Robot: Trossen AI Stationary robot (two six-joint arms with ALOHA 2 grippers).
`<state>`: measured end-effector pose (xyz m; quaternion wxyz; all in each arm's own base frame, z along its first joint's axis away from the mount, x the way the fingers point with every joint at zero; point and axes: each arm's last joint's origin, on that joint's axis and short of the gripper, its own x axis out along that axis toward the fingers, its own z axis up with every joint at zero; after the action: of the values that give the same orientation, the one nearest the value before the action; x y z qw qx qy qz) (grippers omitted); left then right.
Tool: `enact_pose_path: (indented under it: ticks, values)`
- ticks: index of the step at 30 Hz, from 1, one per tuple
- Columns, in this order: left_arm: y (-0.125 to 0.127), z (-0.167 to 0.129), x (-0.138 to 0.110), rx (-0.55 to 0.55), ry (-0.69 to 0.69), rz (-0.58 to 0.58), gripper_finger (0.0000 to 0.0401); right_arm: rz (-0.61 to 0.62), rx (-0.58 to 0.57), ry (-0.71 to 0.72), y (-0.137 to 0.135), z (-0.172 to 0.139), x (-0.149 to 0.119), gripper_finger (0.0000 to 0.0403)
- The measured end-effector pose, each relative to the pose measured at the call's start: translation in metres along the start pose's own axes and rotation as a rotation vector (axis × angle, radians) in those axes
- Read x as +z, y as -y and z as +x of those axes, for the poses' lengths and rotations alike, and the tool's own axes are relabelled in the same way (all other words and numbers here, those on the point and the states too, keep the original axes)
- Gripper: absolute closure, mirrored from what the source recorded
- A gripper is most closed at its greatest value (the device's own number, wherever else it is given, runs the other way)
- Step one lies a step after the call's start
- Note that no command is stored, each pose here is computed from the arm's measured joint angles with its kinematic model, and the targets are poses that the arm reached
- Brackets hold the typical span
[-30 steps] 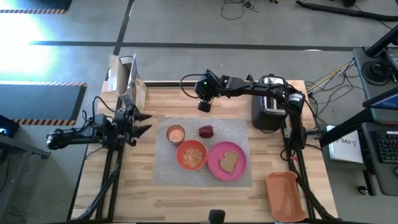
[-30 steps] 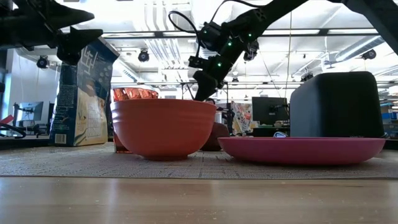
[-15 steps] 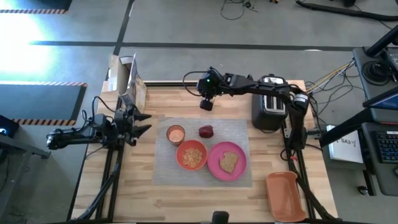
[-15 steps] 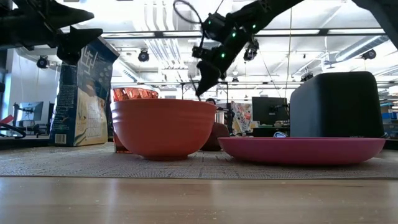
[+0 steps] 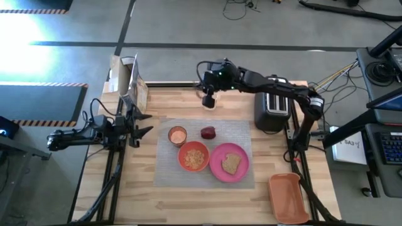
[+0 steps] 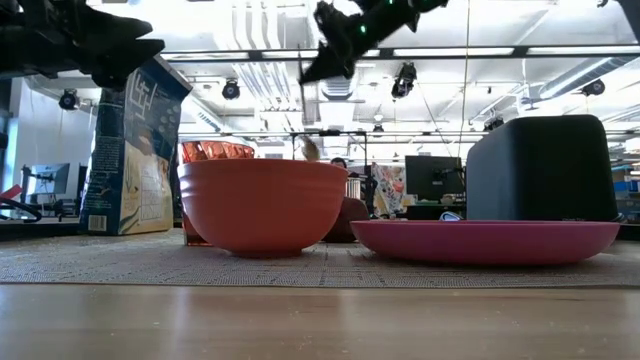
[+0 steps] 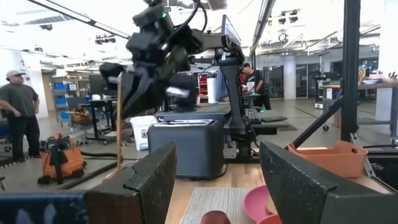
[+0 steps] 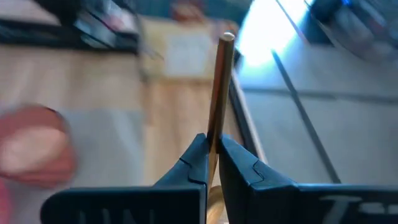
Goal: Arrange a breakfast setting
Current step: Put the gold spoon to the left of the orange bowl on the gray table mat
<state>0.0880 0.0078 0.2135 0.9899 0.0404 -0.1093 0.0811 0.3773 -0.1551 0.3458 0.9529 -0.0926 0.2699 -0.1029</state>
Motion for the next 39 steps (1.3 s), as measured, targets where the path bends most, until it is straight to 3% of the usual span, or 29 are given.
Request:
enact_pose_path:
  ticks: [7,14,28,39]
  values:
    - [0.0,0.004,-0.002,0.003,-0.022,0.001,0.0189,-0.082,0.162,0.22,-0.027,-0.006,0.029,0.0393]
    - [0.0,0.012,-0.004,0.048,-0.044,0.088,0.0189,-0.201,0.217,0.272,-0.054,-0.006,0.039,0.0393]
    - [0.007,0.026,0.004,-0.164,0.007,0.105,0.0189,-0.443,0.383,0.385,-0.09,-0.011,0.047,0.0393]
    - [0.014,0.051,0.021,-0.379,-0.072,0.068,0.0189,-0.475,0.612,0.452,-0.099,-0.014,0.045,0.0394]
